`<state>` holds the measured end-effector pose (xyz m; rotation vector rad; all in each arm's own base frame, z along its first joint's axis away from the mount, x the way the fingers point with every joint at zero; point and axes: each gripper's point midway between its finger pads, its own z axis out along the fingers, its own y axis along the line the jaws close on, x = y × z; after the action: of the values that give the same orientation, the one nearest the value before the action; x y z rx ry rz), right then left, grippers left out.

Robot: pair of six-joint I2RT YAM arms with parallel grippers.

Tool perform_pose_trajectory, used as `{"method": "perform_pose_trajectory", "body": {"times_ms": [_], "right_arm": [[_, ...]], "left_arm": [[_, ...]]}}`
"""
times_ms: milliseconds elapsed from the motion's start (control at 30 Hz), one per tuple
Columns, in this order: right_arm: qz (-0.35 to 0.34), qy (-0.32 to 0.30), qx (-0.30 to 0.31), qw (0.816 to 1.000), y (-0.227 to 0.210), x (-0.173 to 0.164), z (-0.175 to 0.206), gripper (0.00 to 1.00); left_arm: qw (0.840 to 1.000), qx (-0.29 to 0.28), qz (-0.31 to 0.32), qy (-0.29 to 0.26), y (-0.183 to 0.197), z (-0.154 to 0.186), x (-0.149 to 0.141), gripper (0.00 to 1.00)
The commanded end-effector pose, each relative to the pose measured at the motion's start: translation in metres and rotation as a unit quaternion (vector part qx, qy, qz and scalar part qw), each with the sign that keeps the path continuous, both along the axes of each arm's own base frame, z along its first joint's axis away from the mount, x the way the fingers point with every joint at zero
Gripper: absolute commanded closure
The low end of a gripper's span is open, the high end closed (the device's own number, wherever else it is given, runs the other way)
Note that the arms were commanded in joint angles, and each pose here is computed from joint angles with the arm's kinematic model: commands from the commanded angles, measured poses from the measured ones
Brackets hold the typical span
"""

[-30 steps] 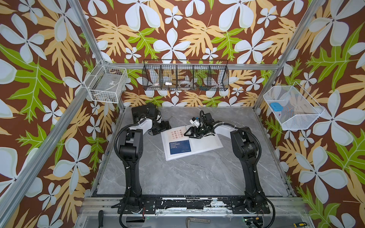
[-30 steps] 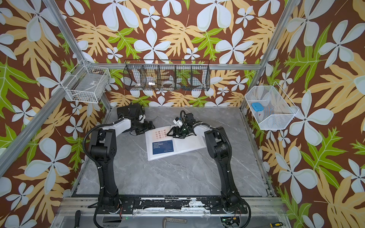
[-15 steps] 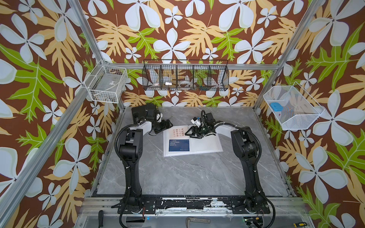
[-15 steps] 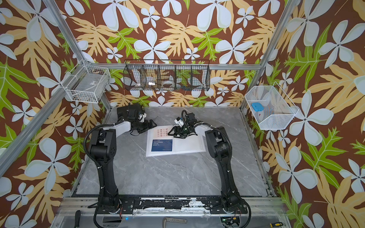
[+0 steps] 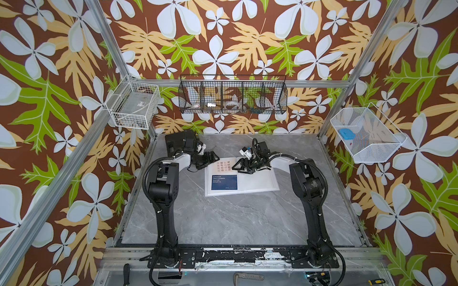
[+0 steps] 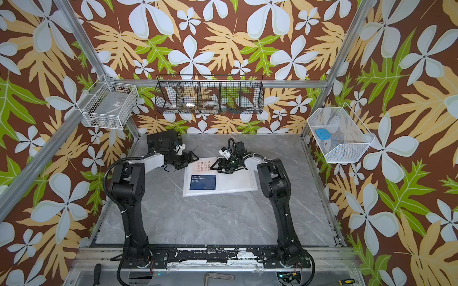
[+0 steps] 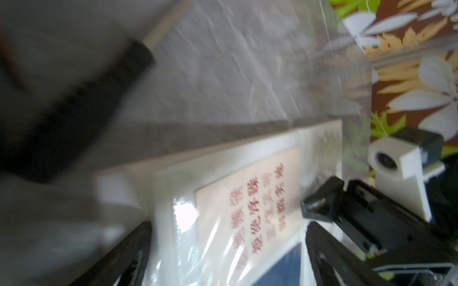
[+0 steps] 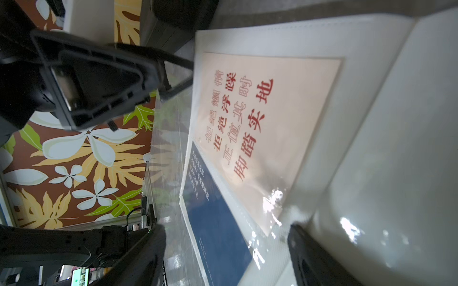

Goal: Place the photos into the photo albums
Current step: Close the photo album at the center of the board.

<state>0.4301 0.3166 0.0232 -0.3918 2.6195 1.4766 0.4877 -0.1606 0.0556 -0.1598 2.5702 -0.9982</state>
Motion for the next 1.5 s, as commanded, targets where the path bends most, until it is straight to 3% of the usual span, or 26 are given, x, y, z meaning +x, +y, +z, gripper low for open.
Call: {"method": "perform_pose_trajectory", "body": {"times_ms": [0,67,200,400,633,900,1133,1300,1467], "right_arm": [[-0.040,0.143,-0.212,0.966,-0.047,-0.059,-0.099,0.17],[-0.044,0.139,-0.216,0.965,-0.049,-0.059,-0.093,0.17],[-0.074,0.112,-0.229,0.964,-0.061,-0.045,-0.072,0.14],[-0.078,0.095,-0.237,0.964,-0.067,-0.036,-0.068,0.13],[-0.074,0.094,-0.234,0.965,-0.065,-0.035,-0.073,0.13],[-0.078,0.092,-0.237,0.964,-0.067,-0.038,-0.075,0.13],[-0.078,0.099,-0.227,0.966,-0.065,-0.041,-0.078,0.14],[-0.079,0.101,-0.219,0.967,-0.063,-0.042,-0.076,0.14],[-0.080,0.101,-0.218,0.967,-0.064,-0.043,-0.075,0.14]], "left_arm": [[0.994,-0.067,-0.028,0.080,-0.023,0.003,-0.035,0.03],[0.996,-0.048,-0.003,0.075,-0.009,0.003,-0.031,0.03],[0.996,0.048,0.053,0.061,0.028,0.007,-0.027,0.02],[0.992,0.057,0.083,0.076,0.034,0.012,-0.041,0.01],[0.991,0.048,0.059,0.115,0.003,-0.012,-0.069,0.01],[0.976,0.146,0.098,0.131,0.029,-0.026,-0.080,0.02],[0.986,0.050,0.075,0.142,-0.006,-0.033,-0.084,0.02],[0.994,-0.040,0.045,0.092,-0.029,-0.008,-0.078,0.04],[0.994,-0.079,0.043,0.058,-0.033,0.009,-0.072,0.06]]}}
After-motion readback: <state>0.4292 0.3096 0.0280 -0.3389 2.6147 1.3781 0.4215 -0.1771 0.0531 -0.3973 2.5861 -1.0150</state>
